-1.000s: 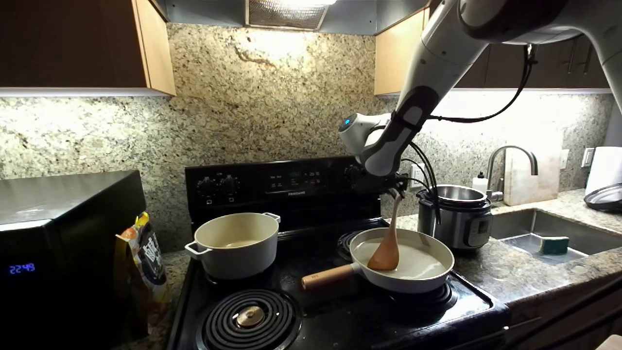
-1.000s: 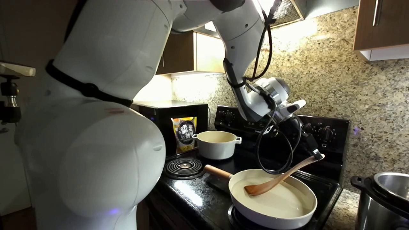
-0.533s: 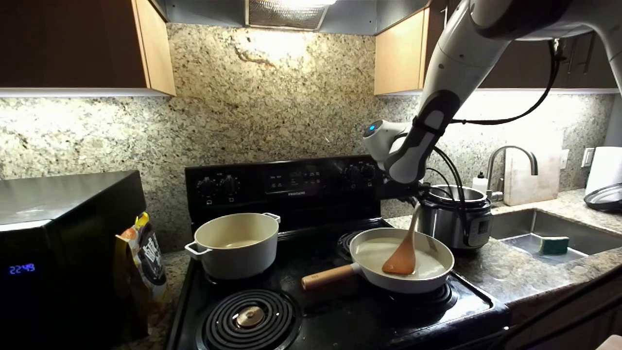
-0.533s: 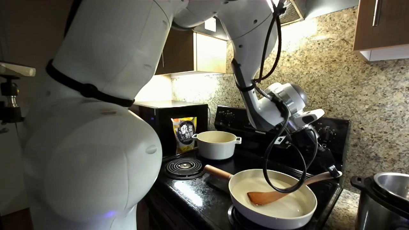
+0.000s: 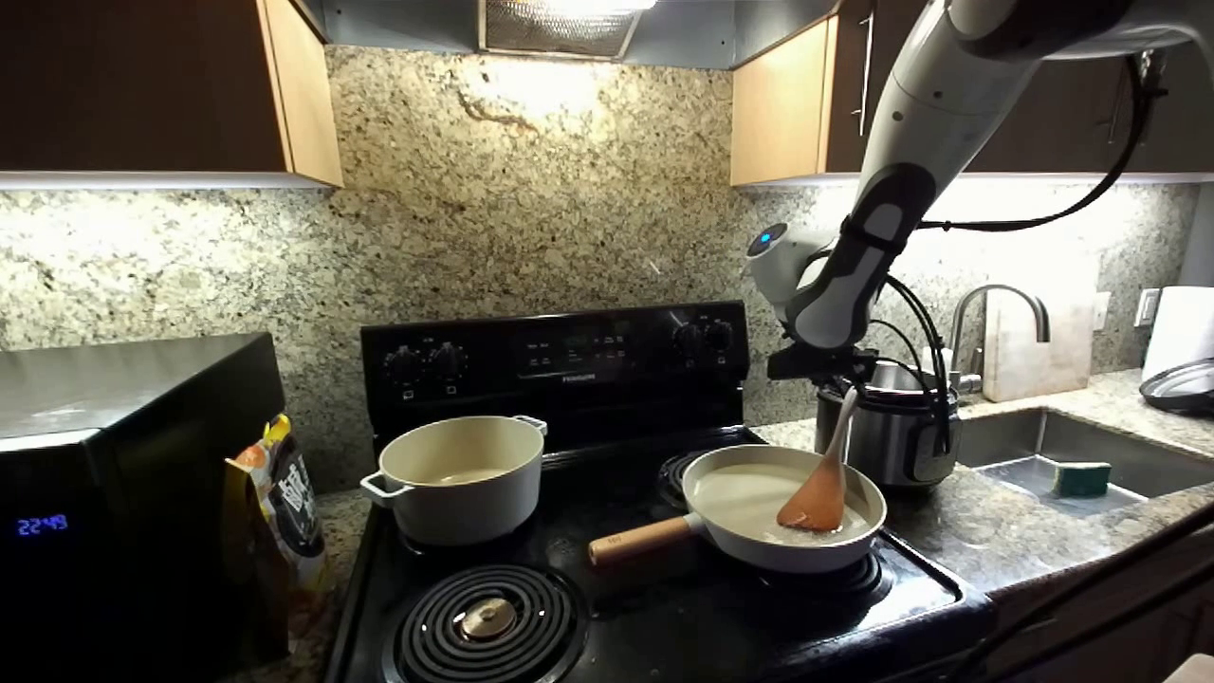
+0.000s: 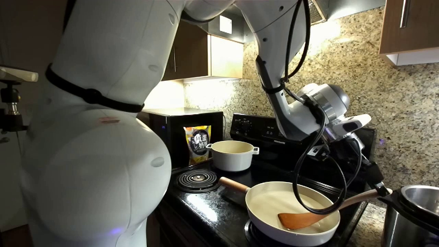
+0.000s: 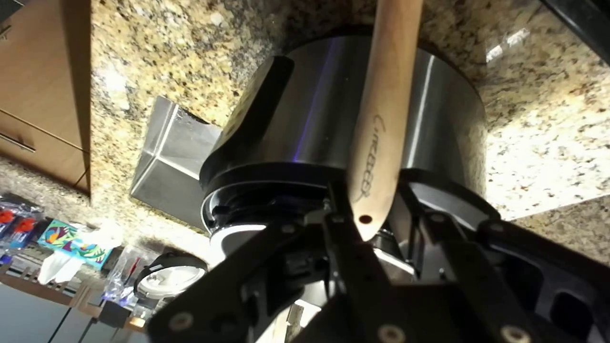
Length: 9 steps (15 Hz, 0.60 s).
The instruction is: Stir the pan using the wooden spatula
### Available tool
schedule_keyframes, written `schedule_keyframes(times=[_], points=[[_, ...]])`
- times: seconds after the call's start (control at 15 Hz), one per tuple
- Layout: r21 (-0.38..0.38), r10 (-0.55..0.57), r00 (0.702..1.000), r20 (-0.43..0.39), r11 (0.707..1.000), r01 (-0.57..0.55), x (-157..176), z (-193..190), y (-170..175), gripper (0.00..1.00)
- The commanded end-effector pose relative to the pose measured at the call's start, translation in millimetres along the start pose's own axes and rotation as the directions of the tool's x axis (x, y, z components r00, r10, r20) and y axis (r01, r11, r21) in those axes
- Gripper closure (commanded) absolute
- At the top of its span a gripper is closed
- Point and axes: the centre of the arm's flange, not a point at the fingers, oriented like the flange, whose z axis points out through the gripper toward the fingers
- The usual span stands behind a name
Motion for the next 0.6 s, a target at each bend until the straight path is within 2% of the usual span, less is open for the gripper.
schedule_keyframes(times=[0.0, 0.53], points=[[0.014, 0.025, 1.0, -0.017, 1.0, -0.025, 17, -16, 8, 0.93], [0.029, 0.018, 0.998, -0.062, 0.999, -0.017, 34, -42, -26, 0.93]])
